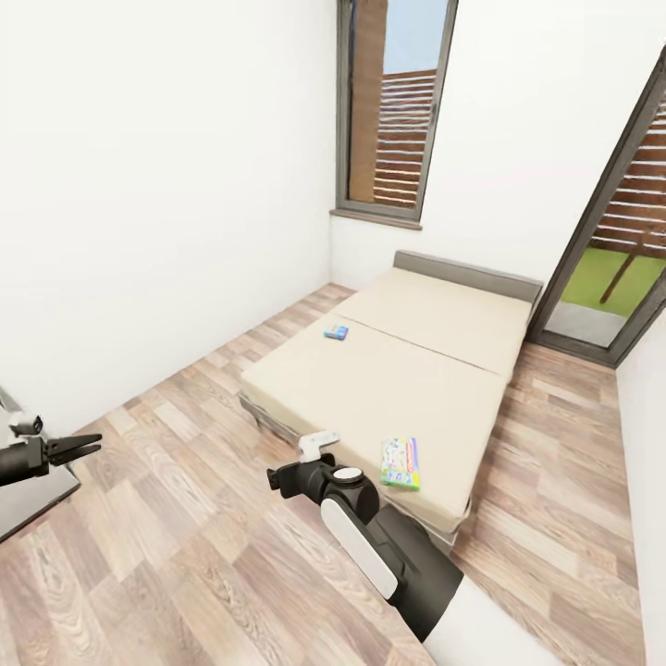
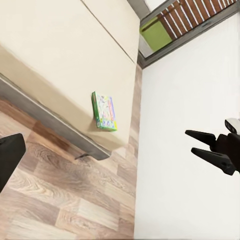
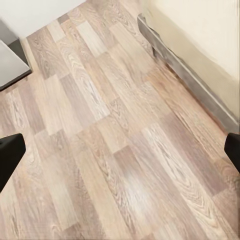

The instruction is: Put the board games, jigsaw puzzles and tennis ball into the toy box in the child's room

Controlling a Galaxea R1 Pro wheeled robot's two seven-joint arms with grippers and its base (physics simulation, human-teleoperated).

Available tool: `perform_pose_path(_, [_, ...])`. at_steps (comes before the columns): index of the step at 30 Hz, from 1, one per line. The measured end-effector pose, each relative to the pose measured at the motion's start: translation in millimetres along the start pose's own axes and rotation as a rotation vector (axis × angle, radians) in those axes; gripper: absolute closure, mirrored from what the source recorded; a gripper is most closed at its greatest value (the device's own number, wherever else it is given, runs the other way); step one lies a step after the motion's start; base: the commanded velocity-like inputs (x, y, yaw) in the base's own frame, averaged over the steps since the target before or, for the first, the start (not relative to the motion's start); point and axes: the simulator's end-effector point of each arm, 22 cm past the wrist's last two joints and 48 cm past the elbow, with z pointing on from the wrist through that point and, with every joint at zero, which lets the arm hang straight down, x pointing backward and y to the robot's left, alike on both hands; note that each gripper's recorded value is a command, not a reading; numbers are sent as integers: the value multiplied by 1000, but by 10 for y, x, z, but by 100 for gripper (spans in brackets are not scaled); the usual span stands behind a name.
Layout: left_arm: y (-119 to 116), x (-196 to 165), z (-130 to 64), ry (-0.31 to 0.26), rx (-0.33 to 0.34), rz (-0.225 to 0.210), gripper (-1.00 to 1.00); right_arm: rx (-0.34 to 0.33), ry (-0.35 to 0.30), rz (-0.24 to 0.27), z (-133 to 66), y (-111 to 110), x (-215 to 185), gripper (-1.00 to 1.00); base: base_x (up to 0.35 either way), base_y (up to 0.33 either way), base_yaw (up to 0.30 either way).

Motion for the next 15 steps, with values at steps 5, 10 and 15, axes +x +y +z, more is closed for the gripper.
perform_pose_path(5, [-22, -14, -11, -3, 2, 3, -100, 0, -5, -3, -18, 7, -24, -100, 0, 108, -246])
perform_pose_path(10, [-44, -28, -22, -6, 4, 7, -100, 1, -9, -5, -35, 13, -45, -100, 0, 29, -246])
perform_pose_path(15, [-67, -42, -33, -9, 5, 11, -100, 2, -14, -7, -53, 20, -66, -100, 0, 12, -246])
